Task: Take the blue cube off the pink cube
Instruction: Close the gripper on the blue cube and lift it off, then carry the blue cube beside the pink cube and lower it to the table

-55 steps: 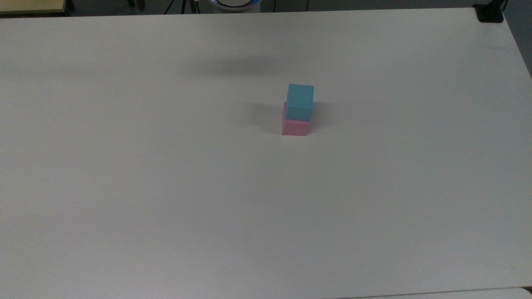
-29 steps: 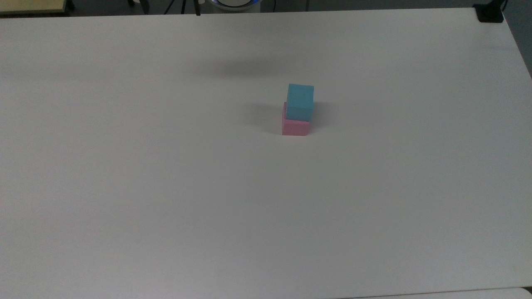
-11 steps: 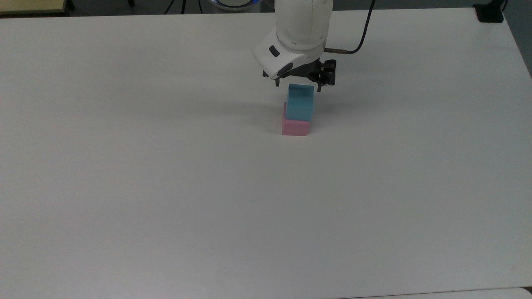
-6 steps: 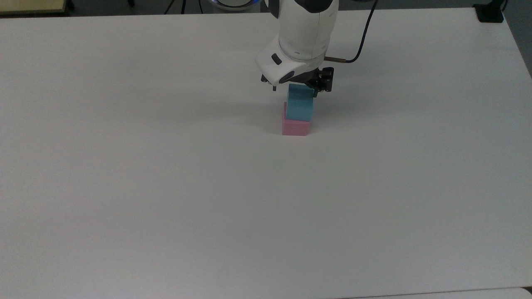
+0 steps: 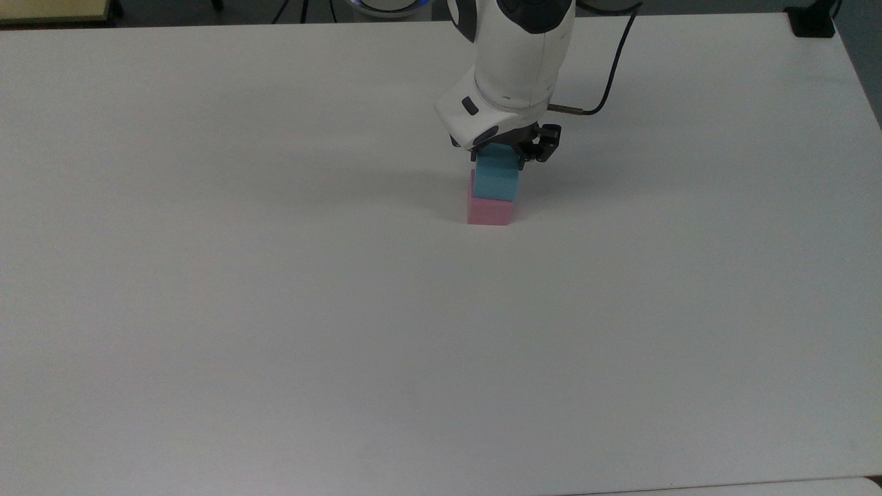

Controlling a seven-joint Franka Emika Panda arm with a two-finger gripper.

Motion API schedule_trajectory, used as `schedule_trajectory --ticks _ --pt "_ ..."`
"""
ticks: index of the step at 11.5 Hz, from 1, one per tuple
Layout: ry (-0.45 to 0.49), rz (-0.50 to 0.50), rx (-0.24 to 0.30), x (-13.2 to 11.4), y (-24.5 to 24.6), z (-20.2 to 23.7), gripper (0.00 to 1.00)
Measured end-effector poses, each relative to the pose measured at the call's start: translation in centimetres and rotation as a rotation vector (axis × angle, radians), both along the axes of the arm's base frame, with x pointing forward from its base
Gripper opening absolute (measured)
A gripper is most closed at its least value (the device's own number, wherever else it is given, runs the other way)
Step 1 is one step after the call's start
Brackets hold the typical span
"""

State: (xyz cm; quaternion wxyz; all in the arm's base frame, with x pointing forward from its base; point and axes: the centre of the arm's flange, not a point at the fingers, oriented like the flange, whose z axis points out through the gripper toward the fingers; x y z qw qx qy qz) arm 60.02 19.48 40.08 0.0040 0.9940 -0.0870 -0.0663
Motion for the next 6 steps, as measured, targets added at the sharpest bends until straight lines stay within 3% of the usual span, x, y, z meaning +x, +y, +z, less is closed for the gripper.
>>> schedule_trajectory --ticks 1,4,6 --pt "-0.009 0.006 -0.004 0.0 0.1 0.4 0.56" --pt "0.055 0.082 -0.016 -1.1 -1.7 3.5 0.53" --pt "0.067 0.159 -0.012 -2.1 -5.9 7.0 0.53"
